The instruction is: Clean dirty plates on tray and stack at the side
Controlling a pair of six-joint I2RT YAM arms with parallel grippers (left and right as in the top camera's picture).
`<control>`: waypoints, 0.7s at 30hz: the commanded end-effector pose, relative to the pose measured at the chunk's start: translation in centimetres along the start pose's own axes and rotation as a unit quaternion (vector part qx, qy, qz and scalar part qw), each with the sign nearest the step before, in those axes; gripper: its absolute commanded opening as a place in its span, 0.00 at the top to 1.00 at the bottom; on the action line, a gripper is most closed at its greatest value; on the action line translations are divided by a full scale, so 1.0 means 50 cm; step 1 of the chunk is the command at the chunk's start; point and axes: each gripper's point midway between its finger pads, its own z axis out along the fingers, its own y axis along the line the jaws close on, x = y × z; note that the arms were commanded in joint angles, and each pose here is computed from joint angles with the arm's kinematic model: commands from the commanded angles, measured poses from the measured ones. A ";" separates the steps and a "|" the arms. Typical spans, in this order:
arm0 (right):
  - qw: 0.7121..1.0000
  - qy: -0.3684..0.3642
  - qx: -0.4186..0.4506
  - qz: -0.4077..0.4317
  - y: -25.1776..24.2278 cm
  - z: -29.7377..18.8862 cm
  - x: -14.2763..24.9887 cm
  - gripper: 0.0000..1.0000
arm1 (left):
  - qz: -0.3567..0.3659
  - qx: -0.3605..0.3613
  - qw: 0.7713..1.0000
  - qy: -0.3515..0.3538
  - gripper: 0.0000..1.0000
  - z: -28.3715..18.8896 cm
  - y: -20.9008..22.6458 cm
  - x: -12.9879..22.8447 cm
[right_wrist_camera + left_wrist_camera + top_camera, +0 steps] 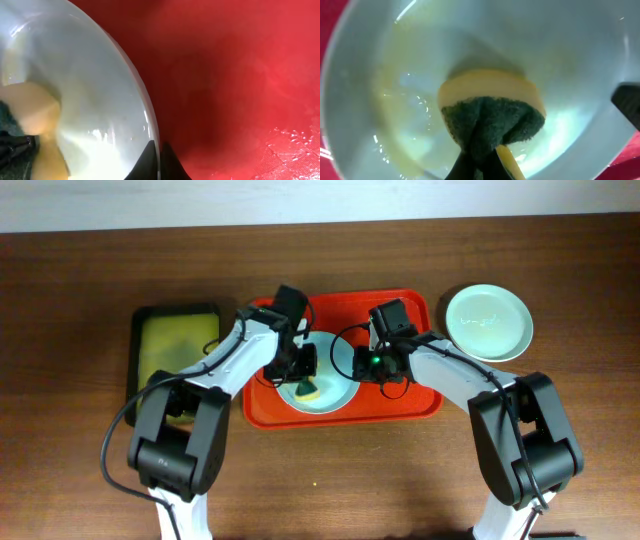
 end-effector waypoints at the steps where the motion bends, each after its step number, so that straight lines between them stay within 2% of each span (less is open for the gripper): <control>1: 1.000 0.002 0.017 0.003 -0.019 0.009 0.004 0.96 | -0.012 -0.101 0.994 -0.035 1.00 0.002 0.073 -0.019; 3: 1.000 0.002 0.017 0.003 -0.019 0.009 0.004 0.96 | -0.047 -0.193 0.977 -0.080 1.00 -0.019 0.136 -0.043; 6: 1.000 0.002 0.017 0.003 -0.019 0.009 0.004 0.96 | -0.061 -0.274 0.952 -0.124 1.00 -0.054 0.190 -0.067; 9: 1.000 0.002 0.017 0.003 -0.019 0.009 0.004 0.96 | -0.063 -0.275 0.948 -0.148 1.00 -0.088 0.179 -0.094; 12: 1.000 0.001 0.017 0.002 -0.018 0.009 0.003 0.96 | -0.066 -0.215 0.957 -0.182 1.00 -0.146 0.124 -0.125; 13: 1.000 -0.002 0.015 0.002 -0.017 0.009 0.000 0.96 | -0.059 -0.145 0.974 -0.162 1.00 -0.132 0.076 -0.117; 15: 1.000 -0.001 0.015 0.002 -0.017 0.009 0.001 0.96 | -0.052 -0.057 0.991 -0.112 1.00 -0.102 0.017 -0.088; 17: 1.000 -0.001 0.015 0.002 -0.017 0.009 0.001 0.96 | 0.004 0.003 0.995 -0.096 1.00 -0.094 -0.036 -0.081; 21: 1.000 0.002 0.017 0.003 -0.019 0.009 0.004 0.96 | 0.020 0.015 0.995 -0.098 1.00 -0.072 -0.073 -0.067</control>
